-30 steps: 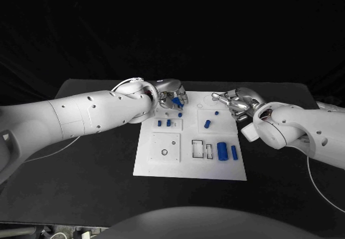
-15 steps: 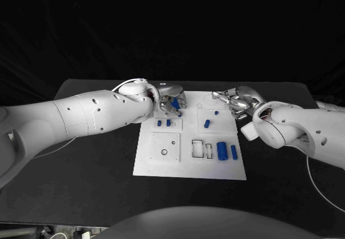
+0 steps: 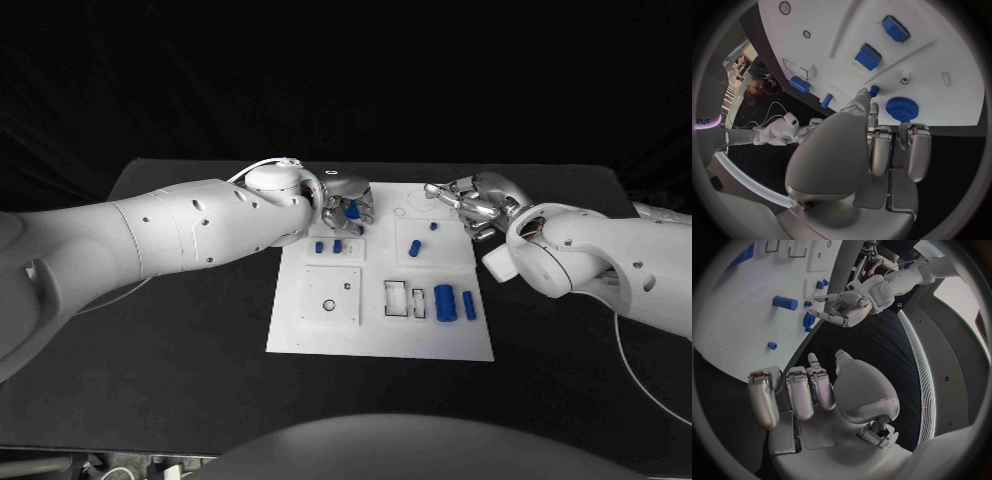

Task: Assemble the parts on the task board

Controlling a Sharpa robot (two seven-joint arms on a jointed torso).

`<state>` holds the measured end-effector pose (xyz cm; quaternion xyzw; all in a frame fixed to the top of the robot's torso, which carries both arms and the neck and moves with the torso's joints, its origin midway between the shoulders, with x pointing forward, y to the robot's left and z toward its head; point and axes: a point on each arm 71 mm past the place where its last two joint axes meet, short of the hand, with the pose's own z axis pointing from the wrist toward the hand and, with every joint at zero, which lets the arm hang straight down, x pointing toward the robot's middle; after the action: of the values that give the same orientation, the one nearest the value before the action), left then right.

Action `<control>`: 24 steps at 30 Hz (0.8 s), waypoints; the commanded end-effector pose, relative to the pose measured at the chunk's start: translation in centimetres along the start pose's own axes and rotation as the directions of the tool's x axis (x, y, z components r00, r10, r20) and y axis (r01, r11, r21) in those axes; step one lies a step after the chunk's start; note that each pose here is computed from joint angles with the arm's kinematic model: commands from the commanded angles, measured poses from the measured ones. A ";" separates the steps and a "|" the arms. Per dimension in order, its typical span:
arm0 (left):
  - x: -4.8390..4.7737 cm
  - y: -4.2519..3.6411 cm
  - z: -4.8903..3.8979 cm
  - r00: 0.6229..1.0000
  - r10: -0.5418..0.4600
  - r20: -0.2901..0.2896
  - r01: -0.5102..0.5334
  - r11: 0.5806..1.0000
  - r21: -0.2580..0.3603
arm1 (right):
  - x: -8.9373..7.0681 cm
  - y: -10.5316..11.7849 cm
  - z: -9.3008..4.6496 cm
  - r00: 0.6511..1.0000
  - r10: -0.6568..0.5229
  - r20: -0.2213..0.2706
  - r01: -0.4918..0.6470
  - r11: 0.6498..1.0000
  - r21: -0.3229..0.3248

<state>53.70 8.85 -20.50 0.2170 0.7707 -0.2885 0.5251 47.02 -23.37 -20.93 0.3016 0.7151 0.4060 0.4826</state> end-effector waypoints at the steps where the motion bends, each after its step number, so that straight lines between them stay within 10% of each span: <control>1: 0.30 -0.07 0.20 0.999 0.033 -0.042 -0.034 0.999 -0.006 | 0.2 0.1 0.0 1.000 -0.004 -0.009 0.004 1.000 -0.008; 24: 0.35 0.39 0.68 0.995 0.079 -0.062 -0.081 0.996 -0.035 | 0.3 0.0 0.0 1.000 0.000 -0.023 0.000 1.000 0.009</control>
<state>54.37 8.86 -20.95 0.2368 0.7792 -0.2521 0.5227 47.02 -23.32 -20.99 0.3026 0.7174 0.4046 0.4797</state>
